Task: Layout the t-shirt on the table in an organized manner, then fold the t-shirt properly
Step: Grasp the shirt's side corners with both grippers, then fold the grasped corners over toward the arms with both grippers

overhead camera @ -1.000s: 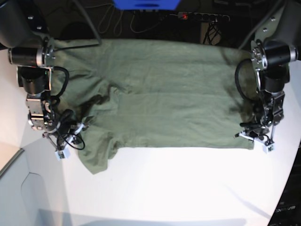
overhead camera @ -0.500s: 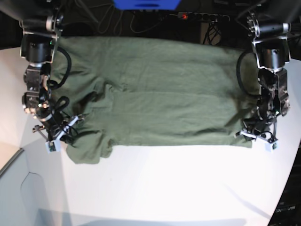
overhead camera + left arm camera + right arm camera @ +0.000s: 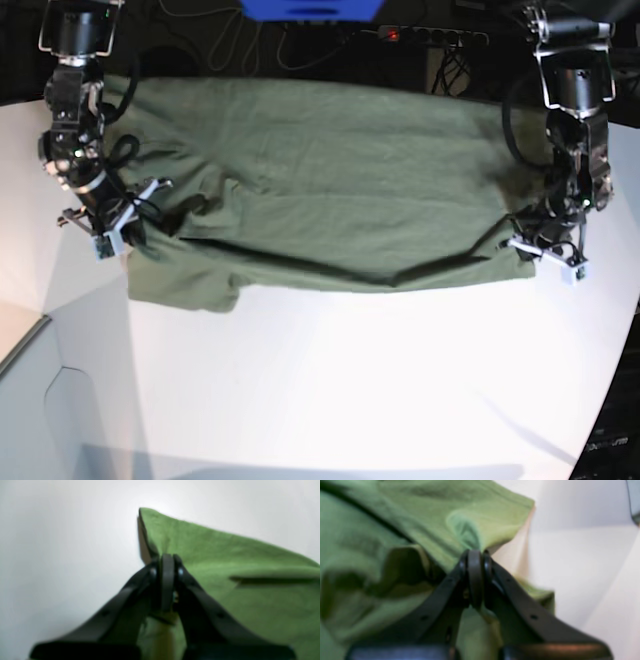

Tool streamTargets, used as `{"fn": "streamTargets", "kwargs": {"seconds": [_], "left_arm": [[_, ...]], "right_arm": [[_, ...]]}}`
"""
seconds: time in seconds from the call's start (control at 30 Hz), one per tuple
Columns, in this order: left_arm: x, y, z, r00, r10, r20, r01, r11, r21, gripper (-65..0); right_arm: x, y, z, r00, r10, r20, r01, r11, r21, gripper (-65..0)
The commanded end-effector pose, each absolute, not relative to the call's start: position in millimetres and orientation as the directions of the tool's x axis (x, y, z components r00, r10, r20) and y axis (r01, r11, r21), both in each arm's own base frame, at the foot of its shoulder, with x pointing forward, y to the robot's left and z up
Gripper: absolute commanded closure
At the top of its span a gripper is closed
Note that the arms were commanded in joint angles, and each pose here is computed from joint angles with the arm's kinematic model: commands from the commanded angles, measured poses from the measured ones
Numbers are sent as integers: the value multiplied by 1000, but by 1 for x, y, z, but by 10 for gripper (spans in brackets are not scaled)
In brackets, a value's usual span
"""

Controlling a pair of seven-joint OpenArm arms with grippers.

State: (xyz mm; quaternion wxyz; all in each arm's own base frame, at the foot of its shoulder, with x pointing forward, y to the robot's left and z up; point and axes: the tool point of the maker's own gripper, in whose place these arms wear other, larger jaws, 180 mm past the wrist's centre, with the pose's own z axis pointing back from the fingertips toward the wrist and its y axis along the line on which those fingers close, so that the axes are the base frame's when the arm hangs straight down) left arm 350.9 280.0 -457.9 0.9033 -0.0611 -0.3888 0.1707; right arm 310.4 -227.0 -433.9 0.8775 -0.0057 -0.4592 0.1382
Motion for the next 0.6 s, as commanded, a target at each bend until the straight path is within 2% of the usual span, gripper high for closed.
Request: {"fn": "streamTargets", "kwargs": {"seconds": [0.0, 0.57], "left_arm": [[366, 290, -439, 597, 343, 726, -249, 939, -238, 0], [349, 311, -446, 632, 308, 711, -259, 949, -181, -14]], "right_arm": [[316, -240, -418, 500, 250, 829, -214, 963, -161, 0], [287, -242, -441, 563, 244, 790, -218, 965, -143, 0]]}}
